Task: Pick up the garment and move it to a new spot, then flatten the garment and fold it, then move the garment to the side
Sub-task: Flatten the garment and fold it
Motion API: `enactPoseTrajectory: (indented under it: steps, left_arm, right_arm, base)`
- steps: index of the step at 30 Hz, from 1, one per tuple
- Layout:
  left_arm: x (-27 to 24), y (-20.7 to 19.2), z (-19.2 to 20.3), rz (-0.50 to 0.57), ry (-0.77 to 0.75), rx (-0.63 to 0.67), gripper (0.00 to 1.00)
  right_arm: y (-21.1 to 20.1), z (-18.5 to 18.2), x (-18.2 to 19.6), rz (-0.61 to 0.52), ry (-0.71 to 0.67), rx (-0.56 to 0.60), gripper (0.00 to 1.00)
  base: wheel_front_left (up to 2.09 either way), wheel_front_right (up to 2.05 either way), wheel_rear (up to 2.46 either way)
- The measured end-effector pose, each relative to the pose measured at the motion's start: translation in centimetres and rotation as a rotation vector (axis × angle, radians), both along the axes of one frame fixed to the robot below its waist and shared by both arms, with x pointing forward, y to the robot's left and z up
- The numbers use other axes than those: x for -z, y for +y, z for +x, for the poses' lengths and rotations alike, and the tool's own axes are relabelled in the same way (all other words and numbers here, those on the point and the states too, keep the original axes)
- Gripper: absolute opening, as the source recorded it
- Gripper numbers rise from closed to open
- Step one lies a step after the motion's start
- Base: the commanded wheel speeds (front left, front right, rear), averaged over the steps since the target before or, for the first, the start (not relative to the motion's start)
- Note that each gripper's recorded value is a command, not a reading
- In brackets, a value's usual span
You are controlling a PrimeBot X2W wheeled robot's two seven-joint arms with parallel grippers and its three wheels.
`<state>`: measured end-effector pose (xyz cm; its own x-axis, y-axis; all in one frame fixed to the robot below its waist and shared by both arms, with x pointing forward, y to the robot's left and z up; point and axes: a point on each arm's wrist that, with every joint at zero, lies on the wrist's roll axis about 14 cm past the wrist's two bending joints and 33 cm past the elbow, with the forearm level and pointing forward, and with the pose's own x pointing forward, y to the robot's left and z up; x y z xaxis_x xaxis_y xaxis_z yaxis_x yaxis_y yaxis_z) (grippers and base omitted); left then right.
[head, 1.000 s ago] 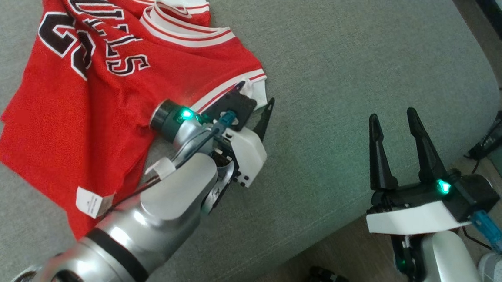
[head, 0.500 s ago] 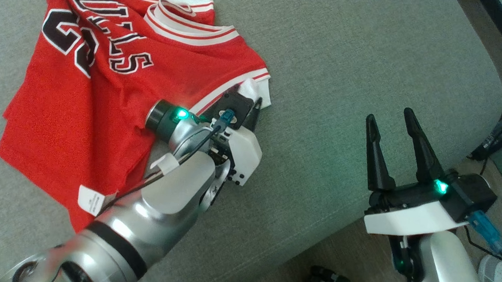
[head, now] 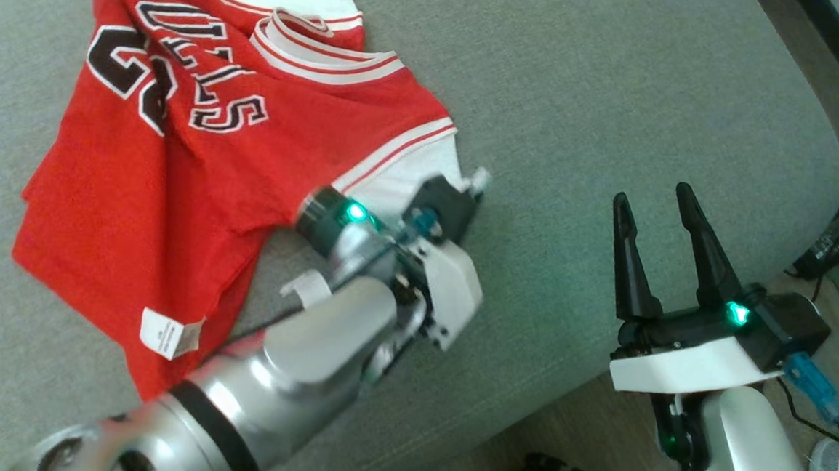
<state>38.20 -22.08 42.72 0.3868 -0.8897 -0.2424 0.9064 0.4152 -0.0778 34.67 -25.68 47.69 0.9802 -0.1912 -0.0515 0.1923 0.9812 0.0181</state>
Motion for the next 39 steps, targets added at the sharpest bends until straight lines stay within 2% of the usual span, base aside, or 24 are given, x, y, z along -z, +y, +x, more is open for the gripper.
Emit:
enactPoseTrajectory:
  steps: [1,2,3,8,14,18,24,33,39]
  left_arm:
    - [0.1,-0.1,-0.8,0.005,0.014,0.022,0.07]
    - [0.3,-0.1,-1.6,0.009,0.028,0.042,0.45]
    - [0.7,-0.1,-2.6,0.018,0.049,0.065,1.0]
    - [1.4,0.1,-5.7,0.034,0.103,0.142,1.0]
    - [-1.4,0.5,-4.8,-0.065,0.07,0.065,1.0]
    - [-3.2,2.6,-2.1,-0.128,0.013,-0.08,1.0]
    - [-3.3,9.7,0.7,-0.119,-0.043,-0.337,1.0]
    - [-4.7,20.0,0.8,-0.117,-0.116,-0.67,1.0]
    - [-3.1,27.7,-0.9,-0.044,-0.12,-0.889,1.0]
  right_arm:
    - [0.0,0.0,0.0,0.0,-0.001,-0.001,1.0]
    - [0.0,0.1,0.0,0.001,-0.002,-0.001,1.0]
    - [0.0,0.1,0.0,0.001,-0.002,-0.002,1.0]
    - [0.2,0.2,0.0,0.005,-0.004,-0.007,1.0]
    - [0.1,0.2,-0.7,-0.002,-0.028,-0.01,1.0]
    - [0.5,0.0,-0.8,-0.014,-0.033,-0.023,1.0]
    - [1.5,-0.3,-0.3,-0.024,-0.024,-0.058,1.0]
    - [4.6,0.6,0.9,-0.005,-0.001,-0.162,1.0]
    - [6.8,1.8,1.1,-0.001,0.0,-0.241,1.0]
  base:
    - [0.0,0.0,0.0]
    - [0.0,0.0,0.0]
    - [0.0,0.0,0.0]
    - [0.0,0.0,0.0]
    - [0.0,0.0,0.0]
    - [0.0,0.0,0.0]
    - [0.0,0.0,0.0]
    - [0.0,0.0,0.0]
    - [0.0,0.0,0.0]
